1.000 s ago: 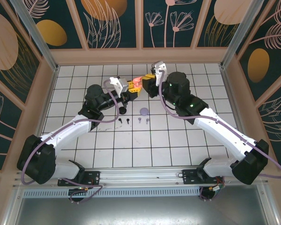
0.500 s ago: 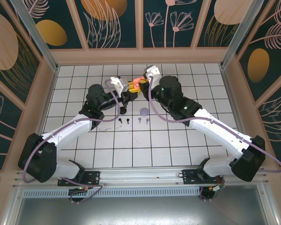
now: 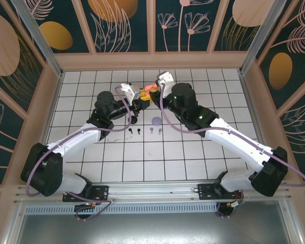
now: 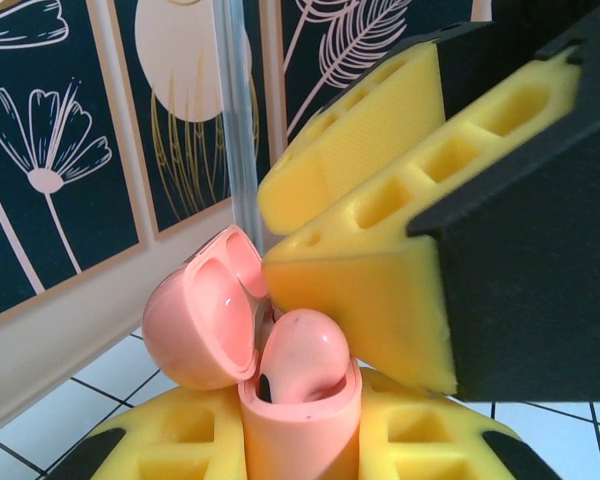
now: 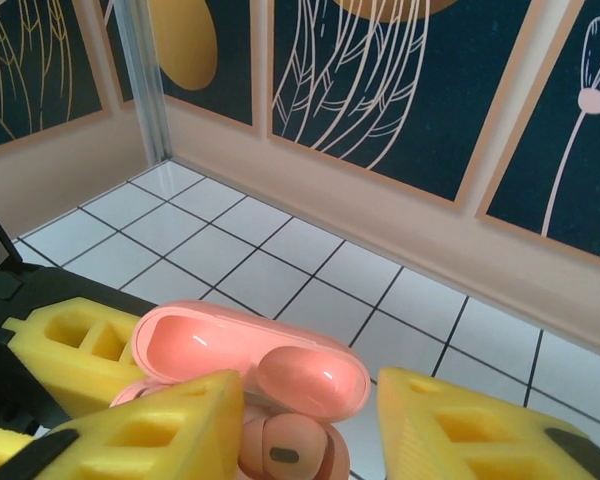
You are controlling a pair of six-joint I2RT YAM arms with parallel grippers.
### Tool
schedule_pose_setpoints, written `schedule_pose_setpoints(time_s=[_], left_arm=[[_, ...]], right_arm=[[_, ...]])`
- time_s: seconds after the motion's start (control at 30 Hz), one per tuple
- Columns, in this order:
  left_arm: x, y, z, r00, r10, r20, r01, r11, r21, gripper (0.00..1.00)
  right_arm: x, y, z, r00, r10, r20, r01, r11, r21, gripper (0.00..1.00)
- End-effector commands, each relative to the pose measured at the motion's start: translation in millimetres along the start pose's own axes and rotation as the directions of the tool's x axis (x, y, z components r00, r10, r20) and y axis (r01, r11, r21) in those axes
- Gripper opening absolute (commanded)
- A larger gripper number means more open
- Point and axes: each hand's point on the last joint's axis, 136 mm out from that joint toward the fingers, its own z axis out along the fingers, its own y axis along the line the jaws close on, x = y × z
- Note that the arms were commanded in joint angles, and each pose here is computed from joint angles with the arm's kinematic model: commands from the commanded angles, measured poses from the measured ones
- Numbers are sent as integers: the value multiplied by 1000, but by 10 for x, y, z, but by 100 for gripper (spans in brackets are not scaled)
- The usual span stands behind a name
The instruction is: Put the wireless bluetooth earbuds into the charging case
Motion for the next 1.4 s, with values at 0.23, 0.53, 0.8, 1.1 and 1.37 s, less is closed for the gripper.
schedule_pose_setpoints(time_s=[0.23,0.53,0.8,1.1,1.37], left_arm=[[-350,-35,41,992,54,110,-55,998,10,0],[-273,-32,41,993,44,109,-46,999,10,0],[-134,-77,34,995,41,90,-45,998,34,0],[119,-119,85,999,45,22,-47,996,80,0],[148,-73,171,999,52,0,-52,995,86,0]], right_arm=[[-50,206,-353,997,80,-2,-79,985,-152,64],[-455,-57,-524,970,230,76,-215,962,-166,71],[-628,-461,-228,937,348,7,-346,934,-90,58],[-453,-572,511,865,397,-307,-434,899,-60,6],[-16,-356,715,781,362,-509,-455,888,-67,0]])
